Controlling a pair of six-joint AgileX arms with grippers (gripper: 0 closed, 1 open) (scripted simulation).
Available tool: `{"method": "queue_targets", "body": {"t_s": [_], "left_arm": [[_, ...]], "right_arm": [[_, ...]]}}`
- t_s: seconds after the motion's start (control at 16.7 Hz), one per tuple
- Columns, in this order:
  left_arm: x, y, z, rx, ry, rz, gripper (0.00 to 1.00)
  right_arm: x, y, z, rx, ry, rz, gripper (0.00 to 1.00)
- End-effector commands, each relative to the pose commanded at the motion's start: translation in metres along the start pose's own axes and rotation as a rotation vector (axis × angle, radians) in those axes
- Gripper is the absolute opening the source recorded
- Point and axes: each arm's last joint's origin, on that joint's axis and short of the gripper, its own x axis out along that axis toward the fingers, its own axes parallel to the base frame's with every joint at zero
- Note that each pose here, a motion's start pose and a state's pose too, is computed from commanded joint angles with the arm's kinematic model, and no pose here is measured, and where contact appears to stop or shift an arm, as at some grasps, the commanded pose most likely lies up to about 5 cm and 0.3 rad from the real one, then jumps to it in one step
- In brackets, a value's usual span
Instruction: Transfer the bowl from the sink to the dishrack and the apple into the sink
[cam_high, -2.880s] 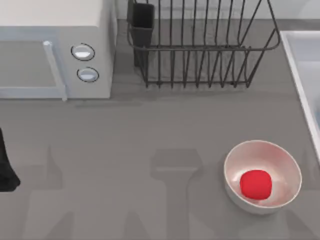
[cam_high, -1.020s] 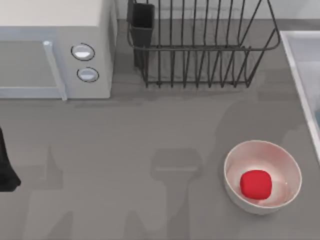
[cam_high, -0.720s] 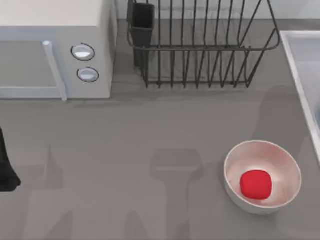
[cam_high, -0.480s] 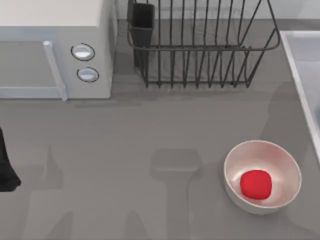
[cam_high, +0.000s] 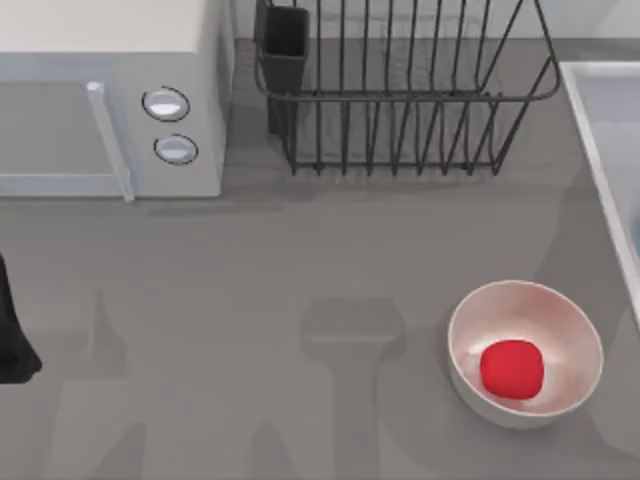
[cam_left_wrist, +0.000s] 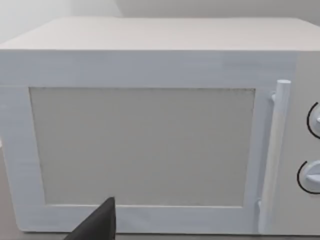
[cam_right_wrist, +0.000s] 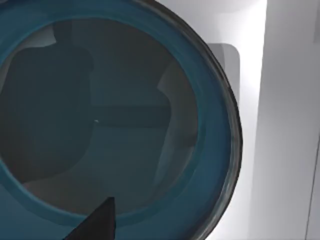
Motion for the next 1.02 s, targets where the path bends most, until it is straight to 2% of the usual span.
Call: {"method": "queue_targets", "body": {"t_s": [0.3, 0.6, 1.02], "left_arm": [[0.0, 0.0, 0.0, 0.0, 0.0, 0.0, 1.0], [0.0, 0.0, 0.0, 0.0, 0.0, 0.0, 1.0], [0.0, 0.0, 0.0, 0.0, 0.0, 0.0, 1.0]], "right_arm": [[0.064, -0.001, -0.001, -0.001, -0.006, -0.002, 1.0], [0.072, 0.0, -0.002, -0.001, -0.003, -0.001, 1.0], [0.072, 0.0, -0.002, -0.001, -0.003, -0.001, 0.47]]}}
